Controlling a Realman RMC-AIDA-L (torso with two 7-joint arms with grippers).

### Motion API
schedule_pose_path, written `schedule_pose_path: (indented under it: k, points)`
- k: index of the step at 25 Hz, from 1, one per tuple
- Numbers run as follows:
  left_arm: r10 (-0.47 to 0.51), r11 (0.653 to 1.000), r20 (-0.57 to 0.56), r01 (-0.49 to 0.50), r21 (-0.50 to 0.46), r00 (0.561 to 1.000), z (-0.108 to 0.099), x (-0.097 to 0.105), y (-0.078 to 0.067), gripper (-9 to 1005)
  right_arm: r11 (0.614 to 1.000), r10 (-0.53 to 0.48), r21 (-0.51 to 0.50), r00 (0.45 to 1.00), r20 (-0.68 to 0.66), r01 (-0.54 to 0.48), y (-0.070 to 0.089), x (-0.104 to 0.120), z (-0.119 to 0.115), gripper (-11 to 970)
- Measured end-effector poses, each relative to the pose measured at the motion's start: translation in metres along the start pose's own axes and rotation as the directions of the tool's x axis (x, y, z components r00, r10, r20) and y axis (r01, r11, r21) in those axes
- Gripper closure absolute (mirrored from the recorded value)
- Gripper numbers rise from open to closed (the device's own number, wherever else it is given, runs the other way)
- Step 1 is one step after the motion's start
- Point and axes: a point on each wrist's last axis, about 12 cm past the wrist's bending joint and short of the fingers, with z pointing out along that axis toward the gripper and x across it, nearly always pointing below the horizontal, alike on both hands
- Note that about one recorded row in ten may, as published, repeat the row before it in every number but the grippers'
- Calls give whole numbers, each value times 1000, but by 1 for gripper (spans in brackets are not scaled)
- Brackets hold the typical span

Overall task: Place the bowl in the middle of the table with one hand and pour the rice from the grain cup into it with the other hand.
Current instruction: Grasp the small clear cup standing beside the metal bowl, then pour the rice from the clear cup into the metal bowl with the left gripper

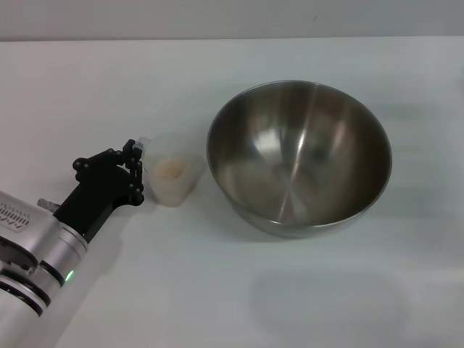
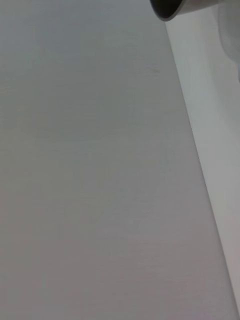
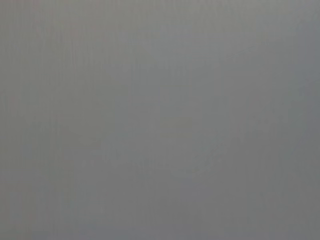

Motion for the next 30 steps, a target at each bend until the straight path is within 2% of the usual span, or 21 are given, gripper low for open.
schedule_pose_path:
  k: [9,14,18,20,21,22,23,25,26,27,28,30]
  points:
    - [-29,1000,6,29,-11,1000,1,-1,1,970,1000,5,-1,1000,7,-5,1,-1,0,176]
    - [-30,999,17,31,-27,999,2,-3,3,974,1000,7,-4,1000,9,-7,2,-1,1,176]
    - [-20,997,82,26,-70,996,1,-10,10,972,1000,9,-5,1000,12,-9,2,-1,1,176]
    - [67,993,140,-52,-106,988,1,-18,12,971,1000,9,-3,1000,13,-9,2,-2,1,176]
    - [67,993,140,-52,-106,988,1,-18,12,971,1000,9,-3,1000,13,-9,2,-2,1,176]
    - [147,984,183,-126,-122,972,2,-25,11,970,1000,11,-3,1000,14,-11,2,-2,1,176]
    - [147,984,183,-126,-122,972,2,-25,11,970,1000,11,-3,1000,15,-11,2,-2,2,176]
    - [229,970,229,-200,-141,946,4,-33,9,969,1000,12,-3,1000,16,-12,3,-2,2,176]
    - [275,958,253,-242,-153,928,5,-37,8,968,1000,12,-4,1000,17,-12,3,-2,2,176]
    - [378,924,295,-337,-181,878,9,-46,5,968,1000,12,-6,1000,19,-12,3,-2,4,176]
    - [378,924,295,-337,-181,878,9,-46,5,967,1000,12,-6,1000,19,-12,3,-2,4,176]
    - [504,863,317,-458,-212,803,15,-55,-1,966,1000,12,-9,1000,22,-12,3,-3,5,176]
